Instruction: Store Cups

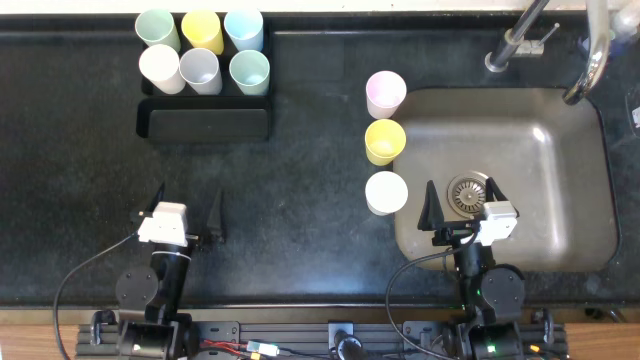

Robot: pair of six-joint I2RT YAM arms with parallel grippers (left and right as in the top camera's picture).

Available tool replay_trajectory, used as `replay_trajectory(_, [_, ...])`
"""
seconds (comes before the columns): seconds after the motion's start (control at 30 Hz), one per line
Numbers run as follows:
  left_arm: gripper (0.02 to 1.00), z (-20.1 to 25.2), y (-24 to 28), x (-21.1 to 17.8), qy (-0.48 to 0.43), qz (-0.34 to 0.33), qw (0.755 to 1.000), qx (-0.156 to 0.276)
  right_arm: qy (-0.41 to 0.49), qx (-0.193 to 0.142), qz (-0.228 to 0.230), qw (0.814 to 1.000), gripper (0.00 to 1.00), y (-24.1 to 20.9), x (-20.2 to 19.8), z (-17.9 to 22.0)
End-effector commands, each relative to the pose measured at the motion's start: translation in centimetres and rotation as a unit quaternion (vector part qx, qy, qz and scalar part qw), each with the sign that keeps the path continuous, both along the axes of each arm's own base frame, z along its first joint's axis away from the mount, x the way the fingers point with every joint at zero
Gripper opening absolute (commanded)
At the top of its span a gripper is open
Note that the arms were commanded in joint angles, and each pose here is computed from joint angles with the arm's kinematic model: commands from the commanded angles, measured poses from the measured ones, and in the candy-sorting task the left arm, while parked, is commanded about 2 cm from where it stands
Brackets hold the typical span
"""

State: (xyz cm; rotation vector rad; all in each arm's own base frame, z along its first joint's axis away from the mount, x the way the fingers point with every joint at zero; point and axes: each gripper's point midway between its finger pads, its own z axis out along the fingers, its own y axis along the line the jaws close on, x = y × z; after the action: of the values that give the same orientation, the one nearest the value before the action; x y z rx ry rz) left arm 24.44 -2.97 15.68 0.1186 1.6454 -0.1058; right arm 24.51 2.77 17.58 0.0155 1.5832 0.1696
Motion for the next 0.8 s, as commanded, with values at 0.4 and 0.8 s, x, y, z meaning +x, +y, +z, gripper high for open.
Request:
replay_trajectory(0.4, [1.0, 0.4, 1.2, 0.1, -0.009, 0.032, 0.999, 0.011, -0.002, 0.002, -0.003, 1.0, 0.998, -0.1, 0.0, -0.3])
replay_trajectory(0.8, [1.0, 5.7, 1.5, 0.0, -0.031, 0.04, 0.998, -0.044, -0.002, 0.002, -0.003, 1.0, 0.996, -0.1, 0.0, -0.3])
